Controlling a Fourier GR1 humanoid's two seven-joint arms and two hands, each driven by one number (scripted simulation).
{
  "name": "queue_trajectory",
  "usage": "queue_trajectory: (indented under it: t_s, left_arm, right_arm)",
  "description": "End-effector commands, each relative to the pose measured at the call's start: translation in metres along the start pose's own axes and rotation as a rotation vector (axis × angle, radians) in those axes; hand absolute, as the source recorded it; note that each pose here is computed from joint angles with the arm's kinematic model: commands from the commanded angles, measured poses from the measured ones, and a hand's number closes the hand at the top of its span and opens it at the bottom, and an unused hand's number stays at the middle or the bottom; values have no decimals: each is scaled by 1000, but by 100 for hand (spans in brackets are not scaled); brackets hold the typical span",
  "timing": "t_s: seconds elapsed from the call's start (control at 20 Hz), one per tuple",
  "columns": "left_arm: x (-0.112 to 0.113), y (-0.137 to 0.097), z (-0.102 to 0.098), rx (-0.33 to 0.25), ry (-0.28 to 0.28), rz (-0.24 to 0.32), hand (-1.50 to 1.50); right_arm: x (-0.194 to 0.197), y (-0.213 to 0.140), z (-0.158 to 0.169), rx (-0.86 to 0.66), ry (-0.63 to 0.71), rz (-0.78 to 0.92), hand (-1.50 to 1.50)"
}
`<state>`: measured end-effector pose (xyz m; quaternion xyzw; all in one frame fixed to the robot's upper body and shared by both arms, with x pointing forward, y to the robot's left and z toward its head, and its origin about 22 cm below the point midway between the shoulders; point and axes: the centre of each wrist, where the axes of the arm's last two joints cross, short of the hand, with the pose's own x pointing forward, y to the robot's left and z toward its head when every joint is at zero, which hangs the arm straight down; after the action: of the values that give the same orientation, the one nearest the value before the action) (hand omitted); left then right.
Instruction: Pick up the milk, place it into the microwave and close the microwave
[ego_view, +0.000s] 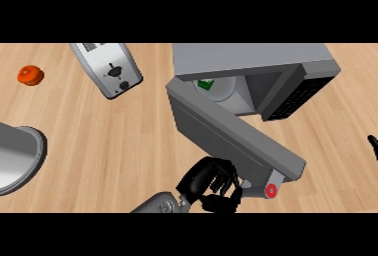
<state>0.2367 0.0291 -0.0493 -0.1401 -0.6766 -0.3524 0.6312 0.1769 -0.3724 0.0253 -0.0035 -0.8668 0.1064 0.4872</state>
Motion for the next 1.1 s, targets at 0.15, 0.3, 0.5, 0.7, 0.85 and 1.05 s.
queue_trajectory:
  t_s: [0.15, 0.3, 0.5, 0.7, 0.85, 1.05]
  left_arm:
    - [26, 6, -21, 161, -68, 48, 150]
    - [34, 17, -29, 259, -119, 68, 150]
    - [47, 29, -39, 351, -195, 138, 150]
    - [52, 37, -48, 368, -187, 186, 150]
    - [58, 48, -58, 409, -196, 198, 150]
    - [65, 62, -70, 458, -188, 224, 150]
  right_arm:
    - [16, -2, -27, 110, -74, -50, -150]
    - [21, 2, -27, 142, -69, -75, -150]
    - [28, -1, -40, 158, -96, -94, -150]
    - [33, -4, -47, 199, -89, -107, -150]
    - [42, -13, -57, 218, -114, -94, -150]
    - [47, -16, -64, 236, -114, -94, -150]
